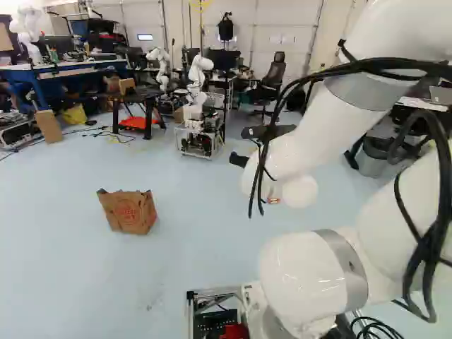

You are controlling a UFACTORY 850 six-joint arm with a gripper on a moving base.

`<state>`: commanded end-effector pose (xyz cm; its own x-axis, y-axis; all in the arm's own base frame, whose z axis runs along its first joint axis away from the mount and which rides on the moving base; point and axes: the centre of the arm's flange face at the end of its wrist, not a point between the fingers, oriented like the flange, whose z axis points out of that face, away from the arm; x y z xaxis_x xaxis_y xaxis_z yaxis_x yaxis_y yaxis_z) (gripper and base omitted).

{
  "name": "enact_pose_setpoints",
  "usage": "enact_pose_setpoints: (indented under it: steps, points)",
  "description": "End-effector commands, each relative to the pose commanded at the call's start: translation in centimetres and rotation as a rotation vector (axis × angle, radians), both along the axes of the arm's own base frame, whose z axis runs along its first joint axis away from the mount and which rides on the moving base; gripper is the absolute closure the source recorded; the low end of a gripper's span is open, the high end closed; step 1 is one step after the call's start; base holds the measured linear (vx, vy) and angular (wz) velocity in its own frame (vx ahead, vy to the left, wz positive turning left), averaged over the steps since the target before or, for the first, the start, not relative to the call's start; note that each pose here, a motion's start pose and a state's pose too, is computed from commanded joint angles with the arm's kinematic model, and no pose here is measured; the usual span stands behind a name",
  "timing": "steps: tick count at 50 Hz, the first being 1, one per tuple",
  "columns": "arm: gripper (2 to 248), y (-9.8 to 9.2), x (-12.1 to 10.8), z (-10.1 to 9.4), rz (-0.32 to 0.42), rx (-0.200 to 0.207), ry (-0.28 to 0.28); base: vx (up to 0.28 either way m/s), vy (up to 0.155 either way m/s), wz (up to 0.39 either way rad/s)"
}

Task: Pick up the grocery bag from the ground

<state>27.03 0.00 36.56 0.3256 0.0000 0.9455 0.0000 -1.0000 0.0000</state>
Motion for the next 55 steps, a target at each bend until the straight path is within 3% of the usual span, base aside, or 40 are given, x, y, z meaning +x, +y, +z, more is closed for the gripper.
enact_pose_setpoints:
  steps: [35, 45, 55]
  points:
    - [3, 0.00, 0.00, 0.00, 0.000, 0.000, 0.000, 0.007, -0.010, -0.022]
    - [3, 0.00, 0.00, 0.00, 0.000, 0.000, 0.000, 0.161, -0.029, -0.126]
    - [3, 0.00, 0.00, 0.00, 0.000, 0.000, 0.000, 0.213, 0.040, 0.174]
